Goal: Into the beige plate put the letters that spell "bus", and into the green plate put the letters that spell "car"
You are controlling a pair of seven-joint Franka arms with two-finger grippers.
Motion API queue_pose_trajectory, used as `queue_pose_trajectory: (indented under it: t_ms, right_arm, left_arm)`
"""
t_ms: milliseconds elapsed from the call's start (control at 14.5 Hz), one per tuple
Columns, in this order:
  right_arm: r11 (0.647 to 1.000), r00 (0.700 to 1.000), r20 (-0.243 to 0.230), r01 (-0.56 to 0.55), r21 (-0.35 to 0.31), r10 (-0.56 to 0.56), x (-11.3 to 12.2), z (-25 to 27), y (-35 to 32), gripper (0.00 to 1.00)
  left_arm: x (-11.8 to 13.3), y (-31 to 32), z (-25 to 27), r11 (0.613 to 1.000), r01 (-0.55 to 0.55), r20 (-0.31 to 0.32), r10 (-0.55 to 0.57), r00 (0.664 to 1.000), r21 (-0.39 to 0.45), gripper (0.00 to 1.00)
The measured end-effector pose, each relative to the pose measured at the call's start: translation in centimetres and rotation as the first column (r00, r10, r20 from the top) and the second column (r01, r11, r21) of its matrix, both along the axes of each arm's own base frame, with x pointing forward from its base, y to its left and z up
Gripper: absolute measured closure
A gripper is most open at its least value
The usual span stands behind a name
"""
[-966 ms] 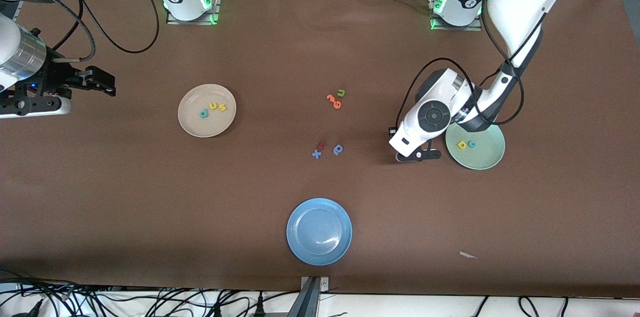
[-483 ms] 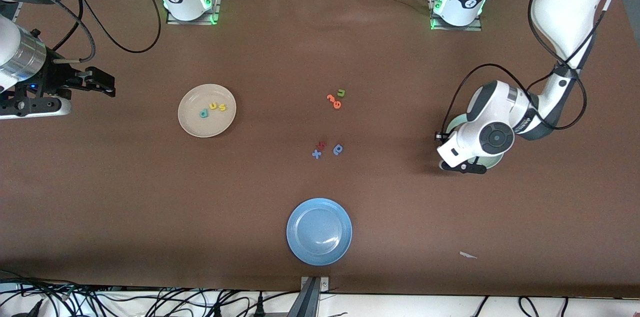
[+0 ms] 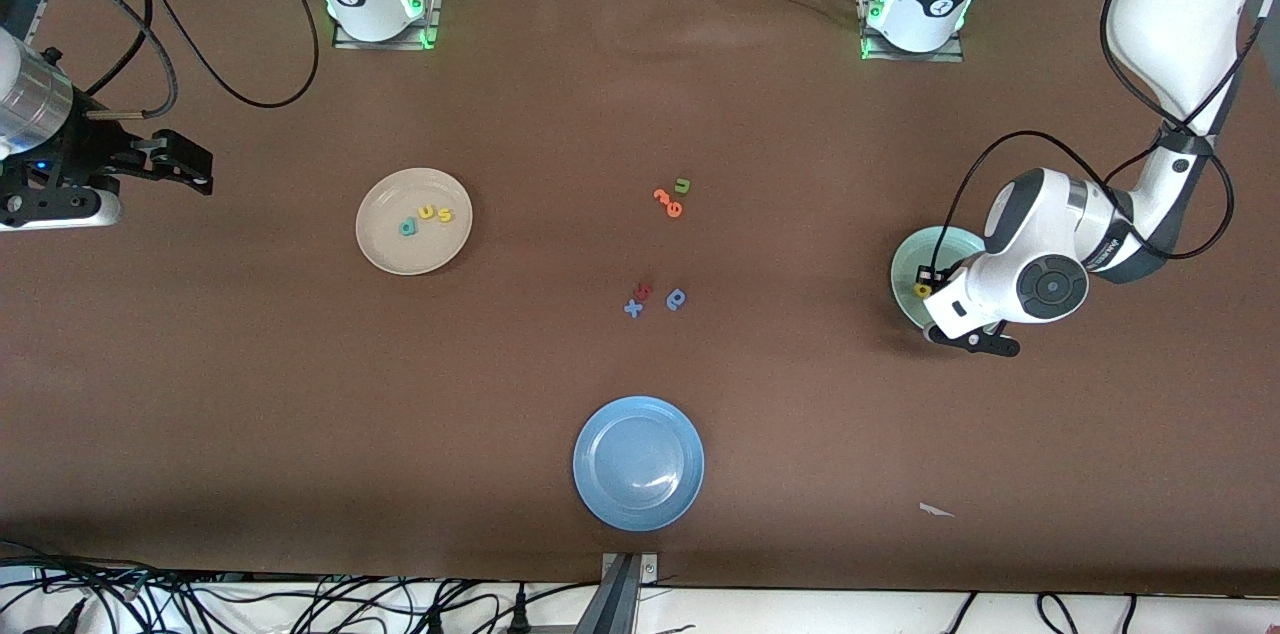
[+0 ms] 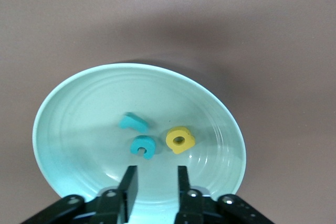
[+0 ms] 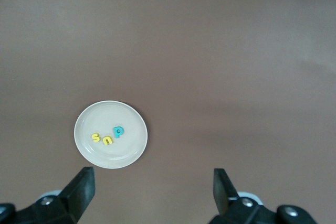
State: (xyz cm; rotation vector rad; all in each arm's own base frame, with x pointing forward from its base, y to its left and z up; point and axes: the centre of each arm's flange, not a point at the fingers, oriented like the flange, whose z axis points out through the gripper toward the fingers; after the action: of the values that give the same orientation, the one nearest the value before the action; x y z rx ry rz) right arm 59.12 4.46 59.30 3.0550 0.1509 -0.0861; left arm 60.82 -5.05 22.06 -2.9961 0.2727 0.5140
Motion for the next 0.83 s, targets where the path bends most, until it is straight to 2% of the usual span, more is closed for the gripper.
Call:
queue_pose_trajectory:
  t_ms: [207, 345, 414, 621, 828]
  right_arm:
    - [1.000, 1.000, 0.014, 0.001, 0.001, -0.001, 0.1, 0.3, -0.1, 0.00]
    - [1.000, 0.999, 0.032, -0.006, 0.003, 0.006, 0.3, 0.6, 0.3, 0.00]
    - [1.000, 0.999, 0.034, -0.009, 0.003, 0.009, 0.3, 0.7, 0.5, 0.00]
    - [1.000, 1.000, 0.027, -0.010, 0.002, 0.010, 0.5, 0.3, 0.6, 0.00]
    - [1.000, 1.000, 0.021, -0.011, 0.004, 0.011, 0.6, 0.0, 0.7, 0.00]
  left_arm:
    - [1.2, 1.0, 2.5, 0.999, -0.021, -0.025, 0.022, 0.999, 0.029, 0.27]
    - [2.2, 1.7, 4.8, 0.998, -0.038, -0.022, 0.039, 0.999, 0.044, 0.04]
    - [2.6, 2.0, 5.7, 0.998, -0.044, -0.016, 0.045, 0.999, 0.049, 0.00]
    - [3.6, 4.7, 8.1, 0.994, -0.096, -0.005, 0.097, 0.995, 0.052, 0.00]
    - [3.8, 8.1, 12.1, 0.989, -0.145, 0.031, 0.145, 0.989, -0.024, 0.00]
